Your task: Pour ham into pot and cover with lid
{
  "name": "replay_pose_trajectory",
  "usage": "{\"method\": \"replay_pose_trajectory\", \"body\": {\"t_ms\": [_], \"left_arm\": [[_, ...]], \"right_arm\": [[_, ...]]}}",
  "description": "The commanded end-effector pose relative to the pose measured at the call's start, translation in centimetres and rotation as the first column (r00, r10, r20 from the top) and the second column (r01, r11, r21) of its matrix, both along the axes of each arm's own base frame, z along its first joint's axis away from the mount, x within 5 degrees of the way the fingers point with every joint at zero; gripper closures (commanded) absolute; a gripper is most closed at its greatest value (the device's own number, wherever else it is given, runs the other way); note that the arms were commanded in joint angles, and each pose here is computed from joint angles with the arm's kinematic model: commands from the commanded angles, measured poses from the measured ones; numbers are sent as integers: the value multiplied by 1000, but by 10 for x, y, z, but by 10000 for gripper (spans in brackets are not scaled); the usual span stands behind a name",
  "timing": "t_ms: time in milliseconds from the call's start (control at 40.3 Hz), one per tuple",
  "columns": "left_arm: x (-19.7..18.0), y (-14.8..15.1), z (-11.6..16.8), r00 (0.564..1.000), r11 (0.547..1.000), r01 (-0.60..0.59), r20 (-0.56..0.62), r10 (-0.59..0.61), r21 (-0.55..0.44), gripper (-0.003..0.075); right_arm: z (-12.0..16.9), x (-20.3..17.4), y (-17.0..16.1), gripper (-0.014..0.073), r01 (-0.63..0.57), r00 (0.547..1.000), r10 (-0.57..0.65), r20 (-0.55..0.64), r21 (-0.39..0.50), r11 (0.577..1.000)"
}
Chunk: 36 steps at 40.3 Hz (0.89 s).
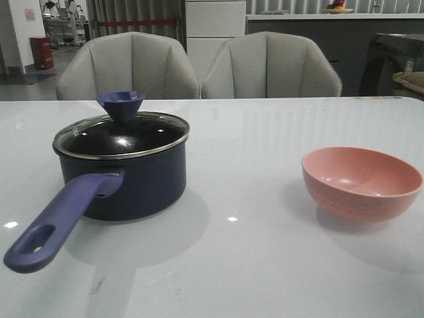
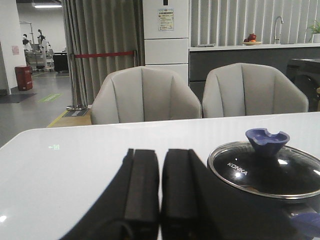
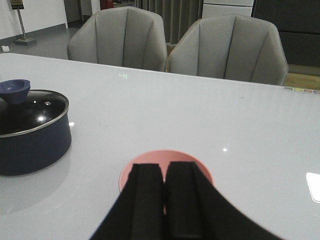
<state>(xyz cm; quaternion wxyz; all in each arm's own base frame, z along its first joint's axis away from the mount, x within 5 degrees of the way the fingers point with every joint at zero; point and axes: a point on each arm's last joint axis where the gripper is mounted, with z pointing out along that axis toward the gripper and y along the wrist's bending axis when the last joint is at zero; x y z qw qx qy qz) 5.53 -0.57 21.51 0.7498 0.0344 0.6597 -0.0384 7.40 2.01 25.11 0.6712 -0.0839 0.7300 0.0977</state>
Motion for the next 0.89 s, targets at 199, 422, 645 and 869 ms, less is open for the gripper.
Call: {"method": "replay_pose_trajectory", "body": {"t_ms": [199, 422, 645, 869], "left_arm": [[-1, 0, -3, 998, 1000, 6, 63, -5, -15, 606], [-1, 0, -3, 998, 1000, 6, 63, -5, -15, 606], [-1, 0, -3, 998, 1000, 6, 61, -5, -15, 606], [-1, 0, -3, 998, 1000, 6, 61, -5, -15, 606]], "right_arm": [[-3, 0, -6, 447, 67, 996, -64, 69, -41, 997], [-21, -14, -14, 447, 157, 979, -155, 131, -4, 988], [-50, -18, -15, 447, 166, 975, -169, 144, 30, 986], [-51, -19, -15, 447, 166, 977, -168, 129, 26, 986]]}}
